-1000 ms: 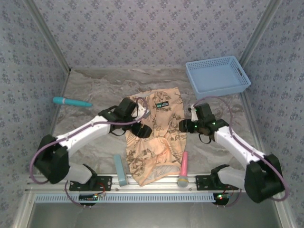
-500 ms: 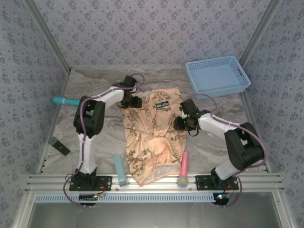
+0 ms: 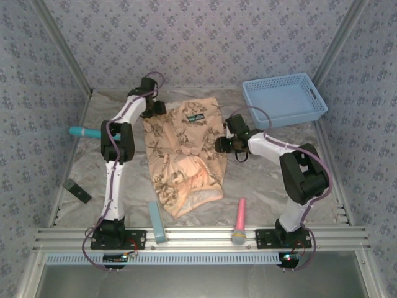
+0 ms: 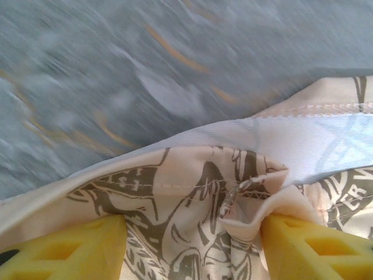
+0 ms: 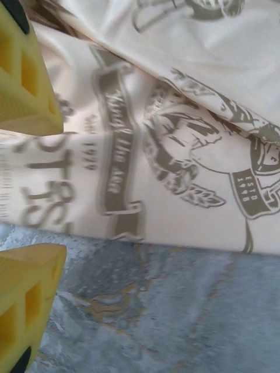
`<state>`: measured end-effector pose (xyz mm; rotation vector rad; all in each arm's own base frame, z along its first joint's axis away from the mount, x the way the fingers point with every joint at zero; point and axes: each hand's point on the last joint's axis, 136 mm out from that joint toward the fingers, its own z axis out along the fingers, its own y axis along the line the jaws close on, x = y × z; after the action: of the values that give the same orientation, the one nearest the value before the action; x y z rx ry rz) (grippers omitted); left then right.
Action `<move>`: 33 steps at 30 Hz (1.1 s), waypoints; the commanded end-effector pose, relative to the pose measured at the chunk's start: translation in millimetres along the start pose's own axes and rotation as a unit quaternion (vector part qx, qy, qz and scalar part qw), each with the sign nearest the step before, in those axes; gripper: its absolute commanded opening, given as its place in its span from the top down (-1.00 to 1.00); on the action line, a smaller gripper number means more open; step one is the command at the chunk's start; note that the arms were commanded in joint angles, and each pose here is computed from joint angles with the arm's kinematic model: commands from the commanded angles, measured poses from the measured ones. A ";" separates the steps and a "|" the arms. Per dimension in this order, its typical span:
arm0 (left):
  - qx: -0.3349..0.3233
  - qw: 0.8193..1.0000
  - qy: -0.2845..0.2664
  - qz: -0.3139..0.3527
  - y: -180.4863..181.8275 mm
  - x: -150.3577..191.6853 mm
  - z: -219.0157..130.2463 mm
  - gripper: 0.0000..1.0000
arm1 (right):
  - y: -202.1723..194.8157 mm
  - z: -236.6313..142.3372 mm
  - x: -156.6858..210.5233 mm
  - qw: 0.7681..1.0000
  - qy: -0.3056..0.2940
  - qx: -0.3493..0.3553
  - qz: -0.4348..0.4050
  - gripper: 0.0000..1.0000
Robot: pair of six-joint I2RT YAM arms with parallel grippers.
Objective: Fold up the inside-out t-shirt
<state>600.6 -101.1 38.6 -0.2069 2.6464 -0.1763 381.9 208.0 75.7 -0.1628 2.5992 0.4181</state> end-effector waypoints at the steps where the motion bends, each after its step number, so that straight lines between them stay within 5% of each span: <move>1: 0.015 1.000 0.021 0.006 -6.8 -1.7 -12.0 -0.29 | 10.5 -34.4 -0.5 1.000 0.006 -0.005 -0.008 -0.11; 7: 0.173 0.982 -0.003 0.072 -76.2 -18.2 -103.1 -0.39 | 8.8 -76.1 60.2 0.999 0.035 -0.003 -0.012 -0.11; 11: 0.214 0.963 -0.017 0.160 -123.3 9.9 -168.4 -0.41 | -8.3 -106.0 83.3 1.000 0.022 -0.001 0.005 -0.13; 22: 0.305 0.837 0.082 0.446 -261.0 306.0 -228.4 -0.41 | -85.3 -168.3 69.0 0.984 -0.114 0.043 0.131 -0.19; 26: 0.240 0.847 0.118 0.459 -251.7 346.2 -208.2 -0.41 | -90.5 -171.1 68.5 0.981 -0.128 0.022 0.142 -0.19; 33: 0.129 0.880 0.120 0.441 -222.0 354.5 -161.2 -0.45 | -90.2 -170.9 69.7 0.981 -0.133 0.008 0.144 -0.19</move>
<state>223.4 -374.9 64.5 1.2504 2.6180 -0.3900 259.1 59.8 152.0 0.2820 2.3995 0.4327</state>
